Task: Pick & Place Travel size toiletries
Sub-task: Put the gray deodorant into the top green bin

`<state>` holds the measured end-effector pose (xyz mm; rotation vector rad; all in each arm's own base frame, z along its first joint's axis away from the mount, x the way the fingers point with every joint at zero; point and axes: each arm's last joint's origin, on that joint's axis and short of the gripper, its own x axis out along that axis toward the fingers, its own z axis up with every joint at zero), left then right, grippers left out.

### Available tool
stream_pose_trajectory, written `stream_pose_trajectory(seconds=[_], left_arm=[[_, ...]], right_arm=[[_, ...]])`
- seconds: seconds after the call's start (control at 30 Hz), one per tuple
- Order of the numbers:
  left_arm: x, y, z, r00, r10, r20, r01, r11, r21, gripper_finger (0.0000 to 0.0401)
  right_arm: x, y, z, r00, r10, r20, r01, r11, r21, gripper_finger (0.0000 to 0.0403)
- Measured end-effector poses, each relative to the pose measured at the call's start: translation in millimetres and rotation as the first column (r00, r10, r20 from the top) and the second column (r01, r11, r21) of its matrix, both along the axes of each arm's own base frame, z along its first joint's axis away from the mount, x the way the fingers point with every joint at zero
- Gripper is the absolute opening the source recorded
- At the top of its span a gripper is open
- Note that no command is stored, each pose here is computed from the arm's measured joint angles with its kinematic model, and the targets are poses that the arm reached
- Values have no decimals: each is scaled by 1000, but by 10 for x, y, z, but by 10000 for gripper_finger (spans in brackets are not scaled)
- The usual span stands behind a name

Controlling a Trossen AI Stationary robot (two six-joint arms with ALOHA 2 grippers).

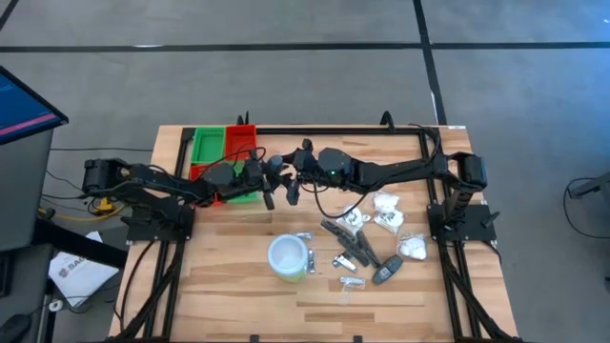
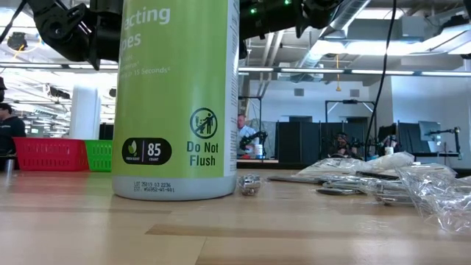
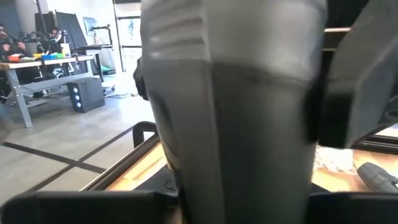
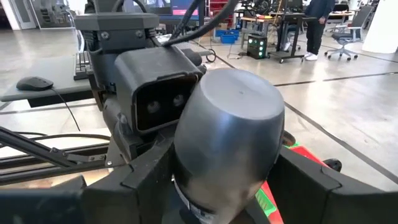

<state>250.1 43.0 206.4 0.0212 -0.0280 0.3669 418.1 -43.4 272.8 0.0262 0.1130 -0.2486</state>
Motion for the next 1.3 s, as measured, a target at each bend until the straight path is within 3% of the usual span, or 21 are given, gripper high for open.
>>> stream_pose_trajectory(seconds=[0.7,0.93,1.13,1.3], left_arm=[[-49,2,44,999,34,-12,-34,999,5,79],[-57,3,84,999,44,18,-44,999,1,76],[-76,-3,118,999,41,20,-41,999,21,3],[-144,-12,244,997,42,65,-46,998,53,2]], right_arm=[[-2,0,-4,1000,4,-21,-4,1000,-30,230],[-120,-1,160,1000,-1,-28,-1,997,-72,230],[-218,5,243,996,-5,-85,-2,997,-78,230],[-235,-34,233,994,-10,-108,1,997,-79,230]])
